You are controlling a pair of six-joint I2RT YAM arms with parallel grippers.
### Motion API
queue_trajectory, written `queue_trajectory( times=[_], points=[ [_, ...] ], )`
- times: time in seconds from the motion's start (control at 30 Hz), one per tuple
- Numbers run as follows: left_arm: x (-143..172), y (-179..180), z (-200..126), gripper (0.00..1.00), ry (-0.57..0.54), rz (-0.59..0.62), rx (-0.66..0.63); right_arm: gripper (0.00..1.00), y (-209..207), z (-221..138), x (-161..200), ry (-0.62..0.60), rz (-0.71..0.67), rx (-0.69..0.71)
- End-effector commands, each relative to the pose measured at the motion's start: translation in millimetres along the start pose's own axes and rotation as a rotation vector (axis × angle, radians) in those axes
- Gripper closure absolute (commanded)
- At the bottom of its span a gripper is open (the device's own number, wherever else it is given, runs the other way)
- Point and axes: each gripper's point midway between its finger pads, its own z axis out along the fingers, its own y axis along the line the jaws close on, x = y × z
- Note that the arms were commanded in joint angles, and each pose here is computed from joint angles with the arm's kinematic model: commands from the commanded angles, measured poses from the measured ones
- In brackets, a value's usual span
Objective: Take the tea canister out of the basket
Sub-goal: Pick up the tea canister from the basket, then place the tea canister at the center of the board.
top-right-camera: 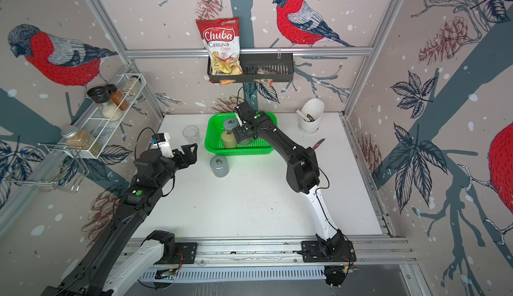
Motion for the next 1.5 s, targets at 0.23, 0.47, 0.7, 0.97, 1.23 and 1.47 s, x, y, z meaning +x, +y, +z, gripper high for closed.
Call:
queue_trajectory(
  times=[0.23, 0.47, 0.7, 0.97, 1.23, 1.47],
  points=[
    [-13.2, -10.4, -1.4, 0.02, -0.041, 0.0, 0.037, 0.76, 40.9, -95.6, -19.7, -0.165, -0.122, -0.065],
    [-7.7, -11.9, 3.4, 0.02, -0.03, 0.001, 0.041, 0.76, 63.5, -103.6, 29.1, -0.139, -0.141, -0.1],
    [-2.7, -16.0, 7.8, 0.02, -0.018, 0.004, 0.044, 0.76, 71.8, -74.8, 74.4, -0.094, -0.103, -0.112],
    [-3.6, -21.4, 5.6, 0.02, -0.018, 0.018, 0.044, 0.77, 78.5, -36.4, 95.8, -0.081, -0.085, -0.088],
    [-2.5, -21.3, 4.0, 0.02, -0.016, 0.019, 0.04, 0.76, 83.4, -1.1, 116.2, -0.013, -0.1, -0.074],
    [-1.7, -20.3, 3.4, 0.02, -0.015, 0.019, 0.034, 0.75, 84.3, 13.2, 122.9, 0.004, -0.095, -0.063]
  ],
)
